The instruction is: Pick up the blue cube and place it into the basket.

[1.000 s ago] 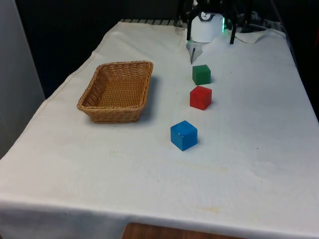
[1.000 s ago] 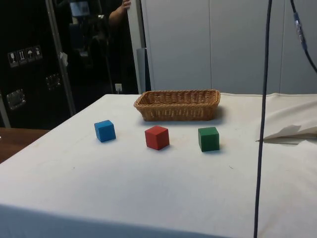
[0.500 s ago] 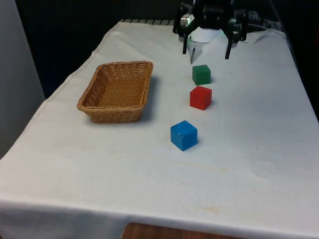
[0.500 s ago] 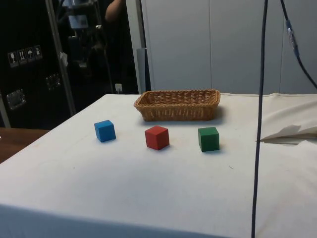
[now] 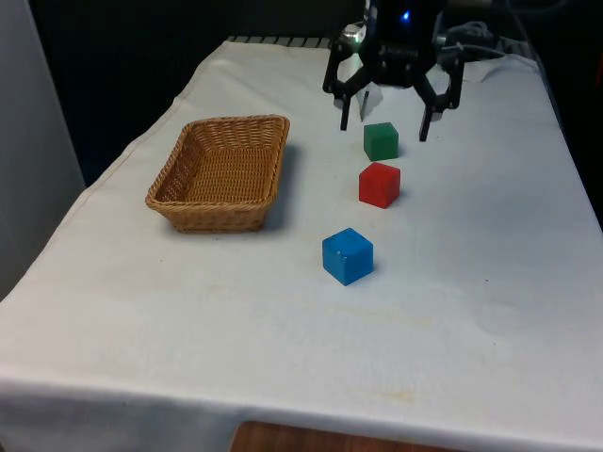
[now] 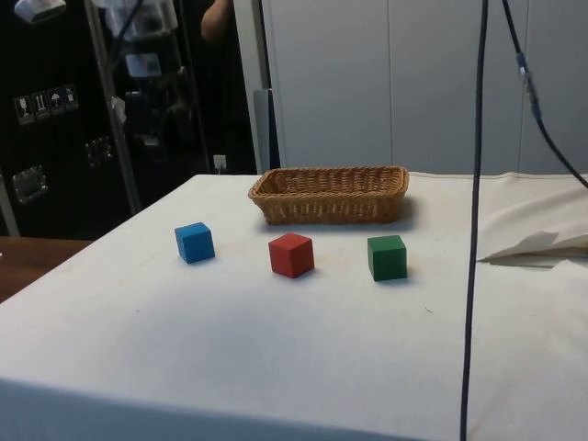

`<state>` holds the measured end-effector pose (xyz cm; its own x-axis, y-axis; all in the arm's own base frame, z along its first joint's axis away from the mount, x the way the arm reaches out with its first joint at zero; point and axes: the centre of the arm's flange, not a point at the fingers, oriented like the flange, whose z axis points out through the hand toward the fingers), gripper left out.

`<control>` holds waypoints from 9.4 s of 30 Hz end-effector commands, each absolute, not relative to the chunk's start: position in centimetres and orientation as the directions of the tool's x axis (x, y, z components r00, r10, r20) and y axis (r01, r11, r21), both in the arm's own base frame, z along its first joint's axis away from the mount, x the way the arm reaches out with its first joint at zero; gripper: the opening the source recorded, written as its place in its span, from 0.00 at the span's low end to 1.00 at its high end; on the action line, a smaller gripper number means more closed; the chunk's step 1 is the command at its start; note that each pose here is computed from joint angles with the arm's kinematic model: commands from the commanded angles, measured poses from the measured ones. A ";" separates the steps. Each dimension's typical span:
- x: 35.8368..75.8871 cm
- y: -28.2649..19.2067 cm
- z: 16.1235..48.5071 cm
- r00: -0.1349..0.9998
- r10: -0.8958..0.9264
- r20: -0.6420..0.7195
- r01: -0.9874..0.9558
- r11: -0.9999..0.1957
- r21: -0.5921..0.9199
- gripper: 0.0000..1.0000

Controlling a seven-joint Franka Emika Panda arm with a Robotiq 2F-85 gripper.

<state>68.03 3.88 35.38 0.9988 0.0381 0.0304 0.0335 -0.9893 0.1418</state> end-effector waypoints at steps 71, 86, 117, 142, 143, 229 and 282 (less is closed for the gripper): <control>69.5 1.8 24.2 0.862 0.505 0.053 0.490 -0.854 0.177 1.00; 69.0 0.9 21.4 0.818 0.574 0.043 0.558 -0.810 0.180 1.00; 68.8 -2.2 17.7 0.747 0.664 0.002 0.653 -0.735 0.184 0.07; 68.7 -2.1 18.8 0.748 0.663 0.004 0.652 -0.737 0.181 0.07; 68.7 -2.2 19.1 0.750 0.662 0.010 0.650 -0.739 0.179 0.07; 58.6 -8.2 31.1 0.810 0.586 0.028 0.573 -0.800 0.175 0.07; 52.9 -16.9 33.3 0.851 0.525 -0.022 0.521 -0.839 0.157 0.07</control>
<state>52.87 -17.10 33.15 0.8515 0.5238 -0.0247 0.5208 -0.8393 0.1560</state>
